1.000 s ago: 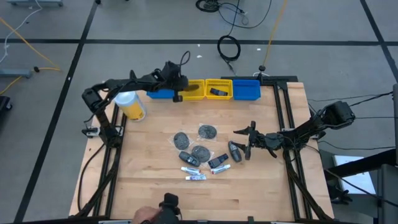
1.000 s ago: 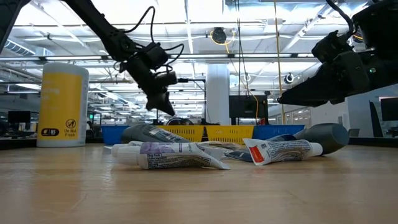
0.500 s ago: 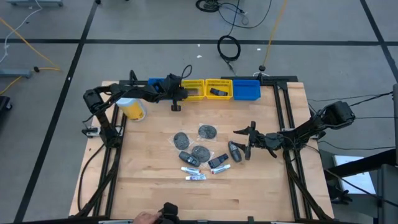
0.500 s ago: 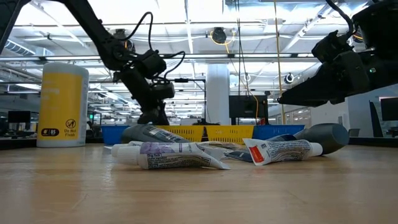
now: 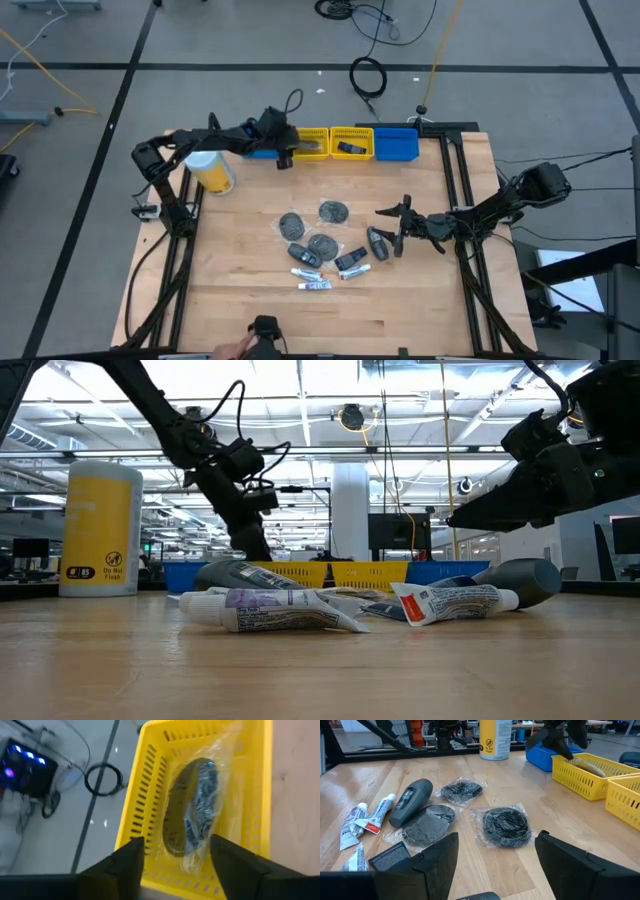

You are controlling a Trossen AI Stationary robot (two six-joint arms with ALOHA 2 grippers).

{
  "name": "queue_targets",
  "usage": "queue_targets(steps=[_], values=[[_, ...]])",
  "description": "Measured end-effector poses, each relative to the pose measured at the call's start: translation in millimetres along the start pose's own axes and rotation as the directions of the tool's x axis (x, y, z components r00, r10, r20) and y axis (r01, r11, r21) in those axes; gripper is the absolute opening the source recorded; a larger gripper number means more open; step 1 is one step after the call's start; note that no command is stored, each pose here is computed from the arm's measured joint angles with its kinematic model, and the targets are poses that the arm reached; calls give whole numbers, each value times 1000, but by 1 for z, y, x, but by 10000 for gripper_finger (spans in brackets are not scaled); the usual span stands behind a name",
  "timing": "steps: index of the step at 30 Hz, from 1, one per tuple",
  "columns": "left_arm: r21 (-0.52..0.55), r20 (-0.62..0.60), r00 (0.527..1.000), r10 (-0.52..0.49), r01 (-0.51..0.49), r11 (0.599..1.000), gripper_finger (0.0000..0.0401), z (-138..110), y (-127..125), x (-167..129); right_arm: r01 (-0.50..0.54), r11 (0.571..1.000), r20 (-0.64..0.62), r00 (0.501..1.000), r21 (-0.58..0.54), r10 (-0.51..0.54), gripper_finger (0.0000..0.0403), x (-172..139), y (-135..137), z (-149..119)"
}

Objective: Pick & Place Travel size toiletries
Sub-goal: Put the hairbrush into the left yellow bin, then put the deodorant into the left blue bin

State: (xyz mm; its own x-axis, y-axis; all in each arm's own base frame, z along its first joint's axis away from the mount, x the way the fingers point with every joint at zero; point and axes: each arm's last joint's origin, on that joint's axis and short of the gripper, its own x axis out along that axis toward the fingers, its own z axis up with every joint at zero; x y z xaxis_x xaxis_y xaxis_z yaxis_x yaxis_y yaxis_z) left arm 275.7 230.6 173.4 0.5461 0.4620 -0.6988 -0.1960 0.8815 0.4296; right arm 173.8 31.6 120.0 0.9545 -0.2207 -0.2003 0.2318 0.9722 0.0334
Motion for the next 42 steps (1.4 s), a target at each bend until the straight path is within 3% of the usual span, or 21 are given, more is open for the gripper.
queue_targets(steps=[6,12,14,20,28,33,39,42], values=[[-38,-9,999,-34,34,999,266,21,-2,-15,5,1000,-15,1000,-9,-5,256,0,0,-2],[-88,44,997,-56,60,994,259,42,-16,-46,7,1000,-26,1000,-9,-7,256,0,-1,-3],[-105,94,989,-113,122,987,252,50,-23,-55,7,1000,-28,1000,-8,-8,256,0,-1,-3],[-11,222,894,-390,402,916,228,75,-72,-67,4,1000,-29,1000,-5,-4,256,0,0,-3],[135,200,807,-555,538,832,199,97,-157,-64,5,1000,-32,999,6,-4,256,0,0,-3],[127,162,774,-612,599,791,183,100,-193,-71,6,1000,-40,999,12,-6,256,0,-1,-4],[-2,99,792,-602,606,796,165,79,-224,-76,6,1000,-43,999,14,-5,256,0,-1,-5],[-86,117,825,-553,563,822,158,62,-238,-74,6,1000,-44,999,15,-5,256,0,-1,-5]])
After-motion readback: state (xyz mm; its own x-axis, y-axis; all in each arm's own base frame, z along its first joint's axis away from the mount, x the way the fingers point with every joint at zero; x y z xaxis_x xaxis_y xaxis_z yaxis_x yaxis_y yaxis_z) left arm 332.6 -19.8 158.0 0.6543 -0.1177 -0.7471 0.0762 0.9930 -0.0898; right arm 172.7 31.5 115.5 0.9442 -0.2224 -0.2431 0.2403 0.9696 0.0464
